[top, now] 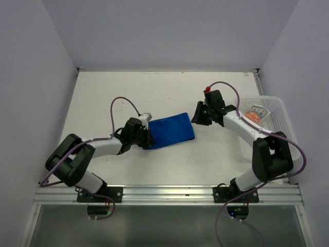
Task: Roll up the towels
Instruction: Fold the towel
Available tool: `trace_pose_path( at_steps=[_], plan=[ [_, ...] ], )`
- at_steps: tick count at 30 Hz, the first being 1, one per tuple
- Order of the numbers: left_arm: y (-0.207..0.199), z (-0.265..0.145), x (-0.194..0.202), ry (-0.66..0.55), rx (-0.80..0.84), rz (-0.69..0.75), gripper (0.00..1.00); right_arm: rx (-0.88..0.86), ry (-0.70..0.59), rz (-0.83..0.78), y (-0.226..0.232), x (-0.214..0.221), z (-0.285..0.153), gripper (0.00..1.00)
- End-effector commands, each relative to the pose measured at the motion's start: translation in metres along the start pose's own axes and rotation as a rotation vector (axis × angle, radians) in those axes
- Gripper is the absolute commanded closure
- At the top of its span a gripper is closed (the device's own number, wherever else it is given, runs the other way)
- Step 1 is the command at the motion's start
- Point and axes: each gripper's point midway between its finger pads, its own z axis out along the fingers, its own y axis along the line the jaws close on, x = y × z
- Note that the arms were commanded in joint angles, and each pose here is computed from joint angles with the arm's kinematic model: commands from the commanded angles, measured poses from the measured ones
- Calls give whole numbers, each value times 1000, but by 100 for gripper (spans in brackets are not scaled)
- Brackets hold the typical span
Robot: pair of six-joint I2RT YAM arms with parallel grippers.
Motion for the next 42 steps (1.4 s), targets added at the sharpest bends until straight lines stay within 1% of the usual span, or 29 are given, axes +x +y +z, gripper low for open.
trace_pose_path(
  at_steps=[1, 4, 5, 13, 16, 18, 19, 20, 21, 22, 23, 24, 25, 26, 27, 28, 29, 31, 33, 34, 36, 37, 38, 39, 40, 41, 42],
  plan=[
    [19, -8, 7, -28, -95, -26, 100, -57, -43, -22, 14, -16, -6, 68],
    [26, -18, 12, -31, -138, -44, 100, -64, -45, -21, 14, -15, -7, 68],
    [26, -23, 9, -49, -142, -50, 100, -66, -43, -16, 13, -14, -7, 68],
    [38, -49, 29, -77, -208, -145, 100, -100, -35, 4, 13, -3, -6, 68],
    [38, -58, 26, -97, -218, -148, 100, -110, -31, 5, 14, 1, -8, 68],
    [30, -63, 13, -136, -191, -132, 99, -122, -29, 4, 16, 3, -10, 68],
    [30, -66, 15, -118, -202, -125, 95, -129, -28, 1, 17, 3, -10, 68],
    [21, -69, -3, -157, -179, -109, 78, -134, -27, 1, 18, 4, -12, 68],
    [16, -71, -10, -168, -168, -84, 71, -139, -34, -1, 19, 2, -15, 68],
    [13, -73, -15, -168, -166, -76, 66, -142, -34, -4, 19, 2, -16, 68],
    [8, -76, -26, -184, -161, -65, 58, -140, -33, -8, 18, 3, -18, 68],
    [-3, -81, -46, -219, -145, -36, 54, -144, -37, -12, 20, 2, -22, 68],
    [-5, -85, -56, -235, -165, -30, 49, -142, -37, -10, 20, 3, -24, 68],
    [-7, -84, -62, -233, -176, -21, 33, -142, -39, -8, 19, 3, -25, 68],
    [-20, -90, -86, -274, -163, 6, 22, -149, -48, -8, 21, 3, -30, 68],
    [-25, -90, -93, -275, -158, 25, 10, -146, -48, 3, 17, 7, -30, 68],
    [-25, -85, -96, -263, -171, 36, 1, -148, -49, 22, 17, 10, -30, 68],
    [-41, -86, -120, -286, -158, 75, 0, -168, -66, 44, 15, 17, -31, 69],
    [-45, -74, -128, -247, -160, 97, 0, -175, -57, 79, 11, 30, -29, 70],
    [-54, -68, -140, -242, -149, 103, 0, -182, -71, 85, 12, 30, -30, 70],
    [-63, -63, -147, -216, -135, 125, 0, -174, -61, 80, 10, 41, -29, 70],
    [-73, -59, -160, -229, -129, 145, 0, -178, -66, 74, 11, 43, -31, 70],
    [-77, -58, -163, -230, -139, 161, 0, -174, -74, 74, 10, 43, -31, 69],
    [-74, -59, -170, -243, -189, 172, 0, -171, -70, 65, 9, 49, -30, 69],
    [-87, -59, -178, -258, -202, 198, 0, -171, -79, 62, 9, 49, -33, 69],
    [-90, -61, -184, -274, -246, 214, 1, -159, -88, 59, 7, 49, -33, 69],
    [-85, -64, -183, -296, -367, 240, 0, -153, -86, 55, 6, 52, -33, 69]
  ],
)
